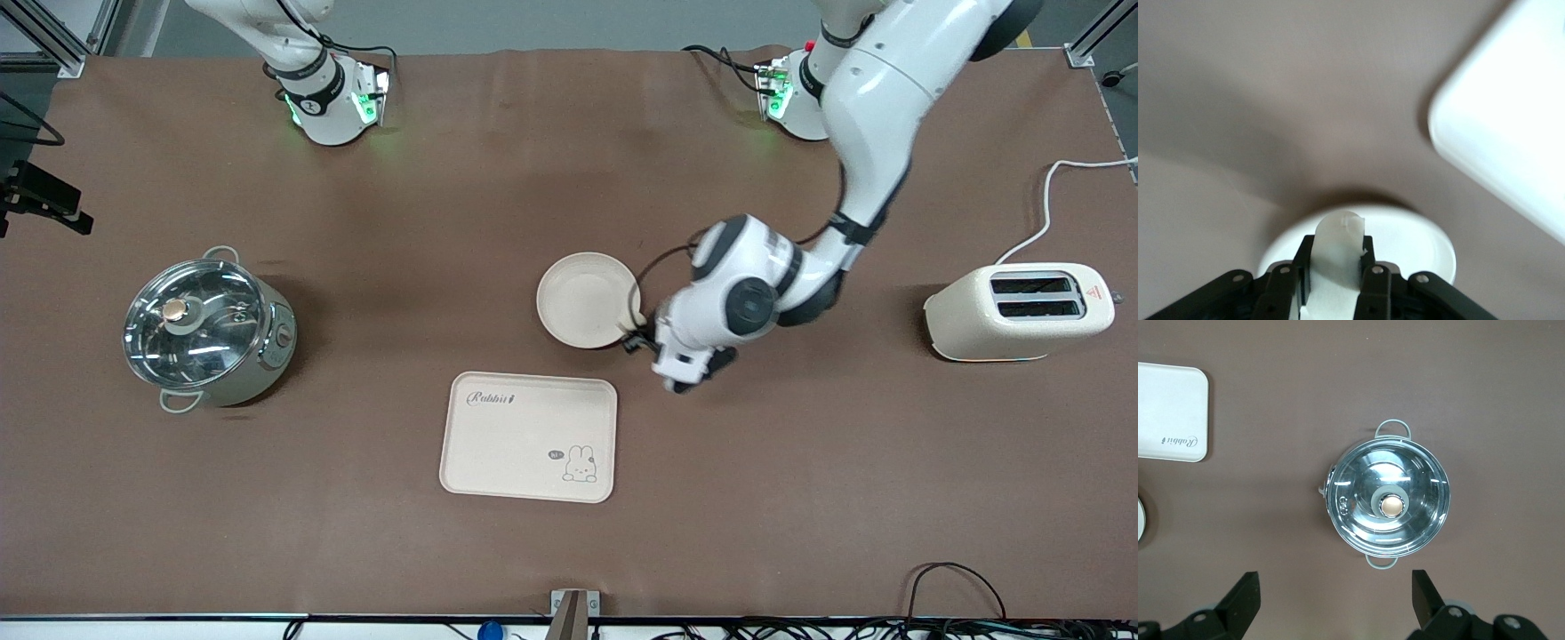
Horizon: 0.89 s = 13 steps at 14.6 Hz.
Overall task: Place bun in plate and plate on tray
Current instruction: 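Carry the bun with the left gripper over the white plate, then lower the bun onto the plate while the right gripper moves out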
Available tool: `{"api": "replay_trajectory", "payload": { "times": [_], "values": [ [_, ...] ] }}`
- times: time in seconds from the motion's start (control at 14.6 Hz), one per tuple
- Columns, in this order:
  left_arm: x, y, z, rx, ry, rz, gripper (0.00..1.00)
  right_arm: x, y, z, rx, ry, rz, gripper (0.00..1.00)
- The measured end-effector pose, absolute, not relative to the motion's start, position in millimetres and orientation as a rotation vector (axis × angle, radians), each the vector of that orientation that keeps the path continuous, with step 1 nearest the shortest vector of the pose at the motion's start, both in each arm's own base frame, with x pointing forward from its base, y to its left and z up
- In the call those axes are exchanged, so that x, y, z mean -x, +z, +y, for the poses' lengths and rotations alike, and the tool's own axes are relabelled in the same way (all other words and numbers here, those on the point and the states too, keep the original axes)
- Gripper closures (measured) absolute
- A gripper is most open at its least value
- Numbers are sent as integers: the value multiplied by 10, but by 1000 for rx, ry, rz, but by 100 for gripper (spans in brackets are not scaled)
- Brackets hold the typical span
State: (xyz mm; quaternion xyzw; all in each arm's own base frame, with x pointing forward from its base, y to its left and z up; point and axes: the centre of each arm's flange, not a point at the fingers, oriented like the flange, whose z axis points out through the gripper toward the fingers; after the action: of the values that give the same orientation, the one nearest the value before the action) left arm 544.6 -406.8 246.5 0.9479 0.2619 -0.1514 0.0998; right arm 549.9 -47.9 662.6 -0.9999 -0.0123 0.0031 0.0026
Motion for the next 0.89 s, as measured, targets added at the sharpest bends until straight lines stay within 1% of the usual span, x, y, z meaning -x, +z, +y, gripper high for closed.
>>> {"api": "replay_trajectory", "payload": {
  "times": [0.21, 0.27, 0.41, 0.48, 0.55, 0.68, 0.75, 0.89],
  "values": [
    [-5072, 2424, -4546, -2812, -457, 806, 66, -5525, 6554, -526, 3134, 31, -26, 0],
    [-4987, 2388, -4627, -2818, -466, 818, 59, -5559, 6481, -527, 3131, 54, -28, 0],
    [-4890, 2312, -4702, -2837, -467, 832, 40, -5655, 6247, -458, 3120, 136, -59, 0],
    [-4887, 2287, -4701, -2847, -455, 835, 31, -5711, 6108, -362, 3112, 186, -95, 0],
    [-4904, 2280, -4686, -2854, -441, 833, 20, -5765, 5968, -210, 3104, 235, -141, 0],
    [-4988, 2339, -4651, -2847, -412, 836, 3, -5879, 5702, 247, 3079, 298, -254, 0],
    [-5057, 2422, -4629, -2837, -393, 841, 0, -5932, 5575, 507, 3041, 307, -287, 0],
    [-5231, 2769, -4533, -2825, -351, 855, 0, -6041, 5272, 955, 2939, 313, -219, 0]
  ]
}}
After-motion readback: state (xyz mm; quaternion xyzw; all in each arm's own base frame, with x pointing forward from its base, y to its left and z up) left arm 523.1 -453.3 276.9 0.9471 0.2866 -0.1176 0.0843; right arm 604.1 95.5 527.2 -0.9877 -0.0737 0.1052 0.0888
